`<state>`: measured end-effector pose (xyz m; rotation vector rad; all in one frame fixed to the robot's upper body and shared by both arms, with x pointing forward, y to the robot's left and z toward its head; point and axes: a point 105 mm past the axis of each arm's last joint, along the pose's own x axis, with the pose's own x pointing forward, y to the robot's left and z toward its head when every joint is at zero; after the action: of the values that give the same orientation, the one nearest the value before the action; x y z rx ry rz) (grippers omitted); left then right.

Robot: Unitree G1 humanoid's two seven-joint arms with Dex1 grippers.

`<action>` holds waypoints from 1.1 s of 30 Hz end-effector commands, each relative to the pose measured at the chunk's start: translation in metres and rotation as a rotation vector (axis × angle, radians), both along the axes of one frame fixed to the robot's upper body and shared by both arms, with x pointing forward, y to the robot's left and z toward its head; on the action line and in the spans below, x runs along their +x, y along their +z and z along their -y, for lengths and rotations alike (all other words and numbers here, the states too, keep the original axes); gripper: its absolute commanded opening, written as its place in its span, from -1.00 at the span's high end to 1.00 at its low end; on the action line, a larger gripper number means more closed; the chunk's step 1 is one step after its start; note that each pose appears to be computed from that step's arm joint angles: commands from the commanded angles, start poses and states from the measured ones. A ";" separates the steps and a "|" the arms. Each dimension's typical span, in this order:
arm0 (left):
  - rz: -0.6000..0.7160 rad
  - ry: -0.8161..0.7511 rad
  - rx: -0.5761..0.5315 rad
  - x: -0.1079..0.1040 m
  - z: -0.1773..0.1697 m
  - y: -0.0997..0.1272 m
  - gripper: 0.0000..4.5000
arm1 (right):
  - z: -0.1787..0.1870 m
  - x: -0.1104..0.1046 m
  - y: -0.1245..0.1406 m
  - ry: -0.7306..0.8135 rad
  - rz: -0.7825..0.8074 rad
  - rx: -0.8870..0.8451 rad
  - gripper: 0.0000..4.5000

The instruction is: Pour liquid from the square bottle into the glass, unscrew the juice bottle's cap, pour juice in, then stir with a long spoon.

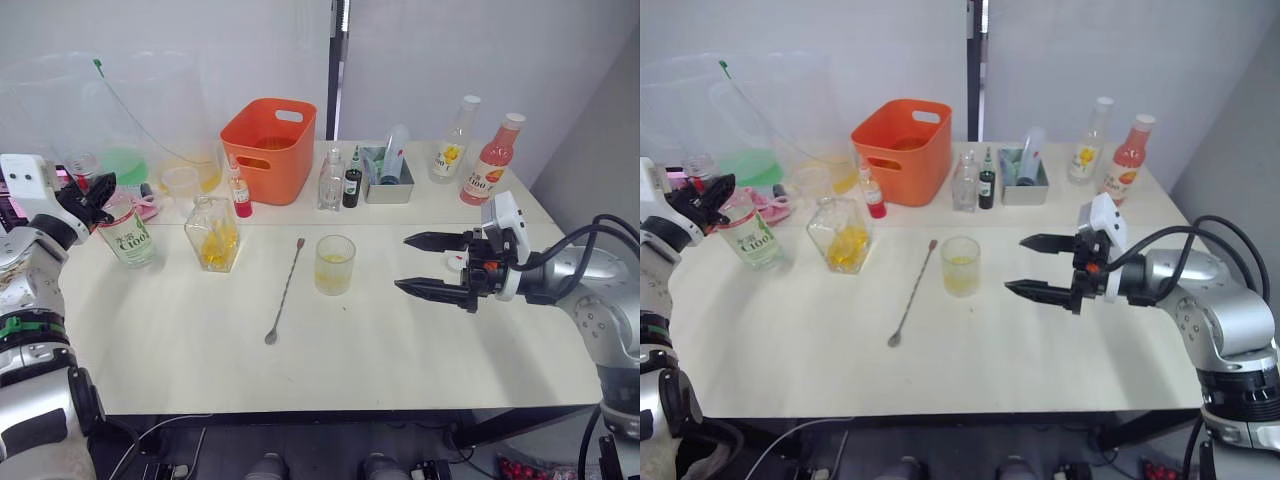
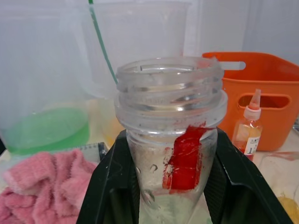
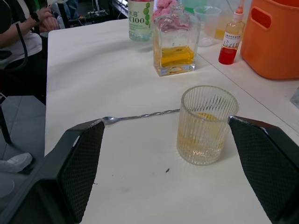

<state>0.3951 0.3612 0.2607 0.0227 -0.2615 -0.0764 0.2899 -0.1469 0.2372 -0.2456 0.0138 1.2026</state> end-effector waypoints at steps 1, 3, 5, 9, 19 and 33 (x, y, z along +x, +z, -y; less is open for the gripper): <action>0.065 0.040 0.007 0.003 -0.003 0.016 0.47 | 0.004 -0.003 0.017 -0.032 0.077 0.006 -0.99; 0.061 0.051 -0.001 0.006 -0.003 0.013 0.47 | 0.006 -0.001 0.017 -0.051 0.085 0.004 -0.99; 0.056 0.042 0.011 0.008 -0.001 0.009 0.47 | 0.006 -0.002 0.017 -0.051 0.085 0.002 -0.99; 0.055 0.031 0.002 0.005 -0.002 -0.002 0.47 | 0.008 -0.003 0.018 -0.063 0.101 -0.002 -0.99; 0.046 0.020 -0.003 -0.002 -0.004 -0.020 0.47 | 0.007 0.001 0.021 -0.080 0.129 0.011 -0.99; 0.350 -0.048 0.054 -0.024 0.007 0.064 -0.99 | 0.002 0.011 0.035 -0.075 0.171 0.052 -1.00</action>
<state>0.3847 0.3582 0.2871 0.0477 -0.4780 -0.0947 0.3037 -0.1499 0.2564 -0.2677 -0.0859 1.1073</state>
